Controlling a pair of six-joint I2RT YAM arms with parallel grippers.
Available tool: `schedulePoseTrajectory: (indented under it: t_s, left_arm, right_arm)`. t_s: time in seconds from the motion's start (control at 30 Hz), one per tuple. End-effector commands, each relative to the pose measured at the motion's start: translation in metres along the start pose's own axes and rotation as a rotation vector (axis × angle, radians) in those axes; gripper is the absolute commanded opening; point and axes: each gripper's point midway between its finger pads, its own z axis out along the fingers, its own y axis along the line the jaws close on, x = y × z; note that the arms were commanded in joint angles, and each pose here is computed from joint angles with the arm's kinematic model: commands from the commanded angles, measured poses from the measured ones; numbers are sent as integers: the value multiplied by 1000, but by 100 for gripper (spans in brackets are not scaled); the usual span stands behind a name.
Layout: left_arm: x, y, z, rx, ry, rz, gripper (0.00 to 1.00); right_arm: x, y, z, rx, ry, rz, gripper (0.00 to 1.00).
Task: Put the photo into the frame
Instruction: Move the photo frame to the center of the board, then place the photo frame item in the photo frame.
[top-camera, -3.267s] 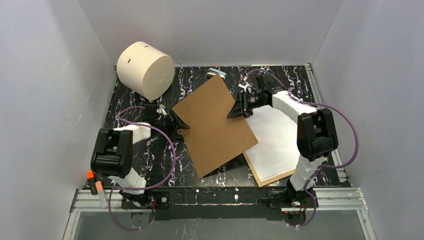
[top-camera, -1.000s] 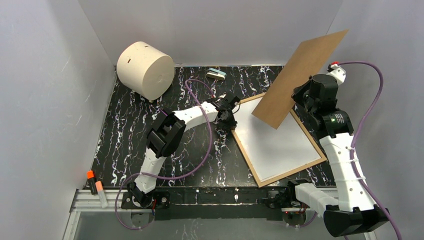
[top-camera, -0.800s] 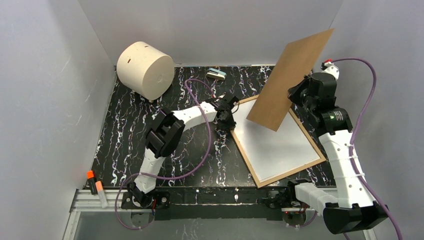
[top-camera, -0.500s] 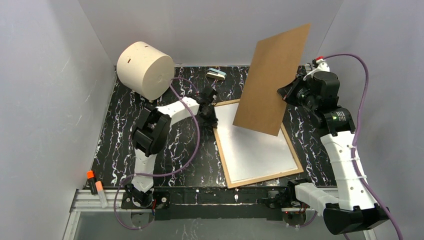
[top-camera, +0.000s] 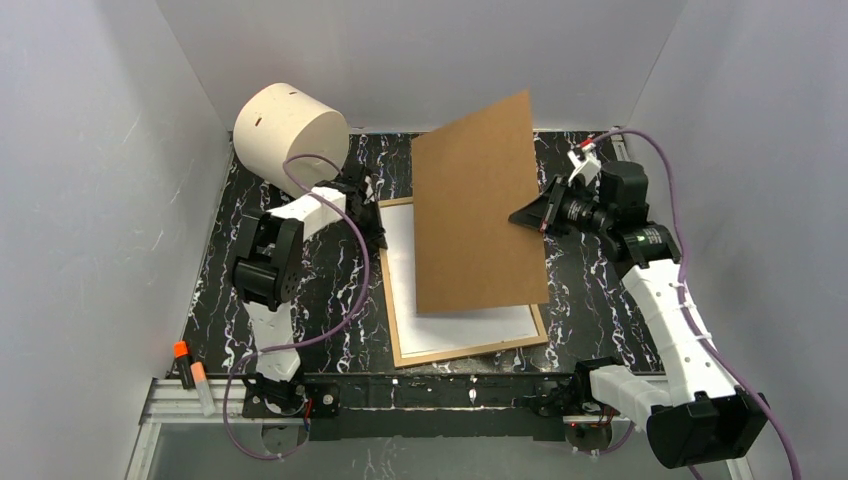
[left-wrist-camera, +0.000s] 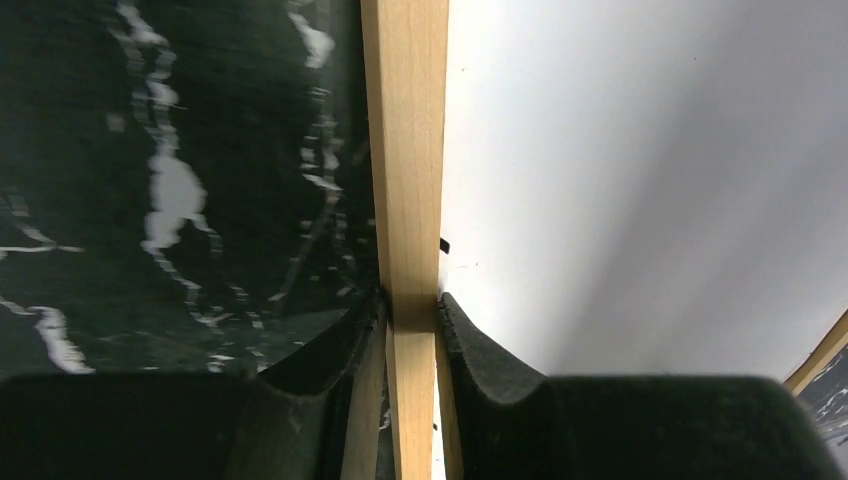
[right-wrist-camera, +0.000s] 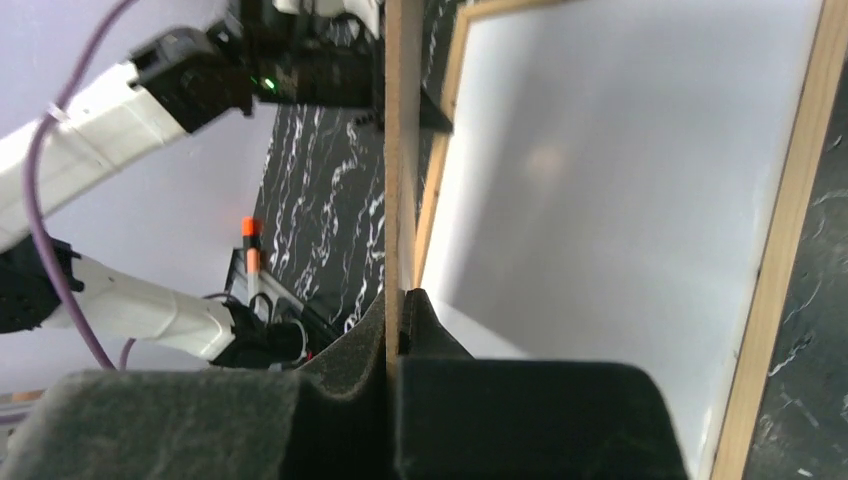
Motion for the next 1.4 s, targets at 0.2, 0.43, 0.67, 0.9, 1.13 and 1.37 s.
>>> schedulePoseTrajectory:
  t_s: [0.2,0.43,0.67,0.9,1.13,1.37]
  left_arm:
    - [-3,59,2,-57,58,-3,8]
    - [-6,50,8,-10,77,-21,16]
    - [-20,34,-12,38,32,-30,28]
    - [-26,29,-32,48,-3,-16,35]
    - [-36,32,-53,30,-62,-12,41]
    - [-36,43,-50,-8,-94,-21,31]
  right_arm:
    - [22,1,33,-229,48,30,1]
    - [33,-18,58,-267,68,21,1]
    - [47,-37,76,-278,110,38,1]
    - [67,-39,77,-333,202,81,1]
    - [84,-48,78,-313,279,153,1]
    - [103,-74,91,-233,369,219,1]
